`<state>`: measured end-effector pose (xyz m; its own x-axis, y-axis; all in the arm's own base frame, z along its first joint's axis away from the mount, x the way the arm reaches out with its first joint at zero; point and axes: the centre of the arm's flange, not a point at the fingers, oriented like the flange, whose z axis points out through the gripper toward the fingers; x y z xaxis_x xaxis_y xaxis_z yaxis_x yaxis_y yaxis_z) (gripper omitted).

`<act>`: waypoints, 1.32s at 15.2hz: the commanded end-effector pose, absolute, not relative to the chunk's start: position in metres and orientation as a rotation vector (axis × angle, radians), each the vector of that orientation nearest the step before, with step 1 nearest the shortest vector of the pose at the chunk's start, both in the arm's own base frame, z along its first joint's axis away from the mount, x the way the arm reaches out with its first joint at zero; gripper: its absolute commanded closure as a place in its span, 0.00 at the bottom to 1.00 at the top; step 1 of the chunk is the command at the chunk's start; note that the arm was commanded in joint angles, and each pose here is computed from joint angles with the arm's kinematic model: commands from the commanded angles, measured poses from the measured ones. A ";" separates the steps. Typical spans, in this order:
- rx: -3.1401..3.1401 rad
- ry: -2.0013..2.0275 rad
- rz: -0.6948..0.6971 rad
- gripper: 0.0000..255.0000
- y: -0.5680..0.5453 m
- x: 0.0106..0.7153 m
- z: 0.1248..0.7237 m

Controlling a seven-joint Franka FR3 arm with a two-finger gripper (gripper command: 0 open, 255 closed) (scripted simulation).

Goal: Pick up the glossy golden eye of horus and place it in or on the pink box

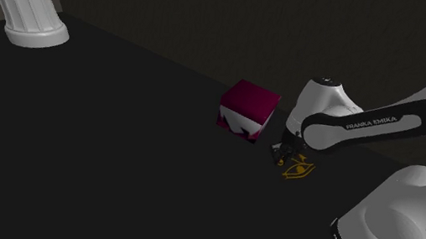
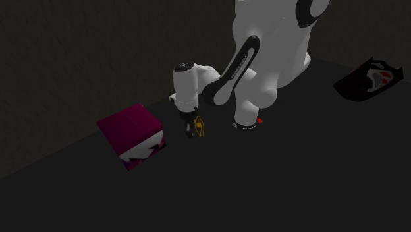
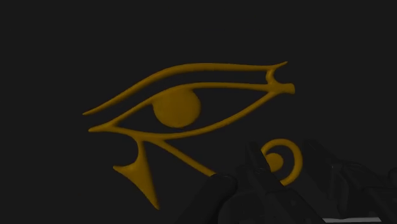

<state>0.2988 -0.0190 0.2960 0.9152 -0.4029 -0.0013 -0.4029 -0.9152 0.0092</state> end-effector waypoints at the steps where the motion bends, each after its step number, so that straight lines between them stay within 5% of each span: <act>1: 3.065 -0.645 -0.007 1.00 -0.019 0.299 0.306; 20: 3.065 -0.645 -0.007 1.00 -0.019 0.299 0.406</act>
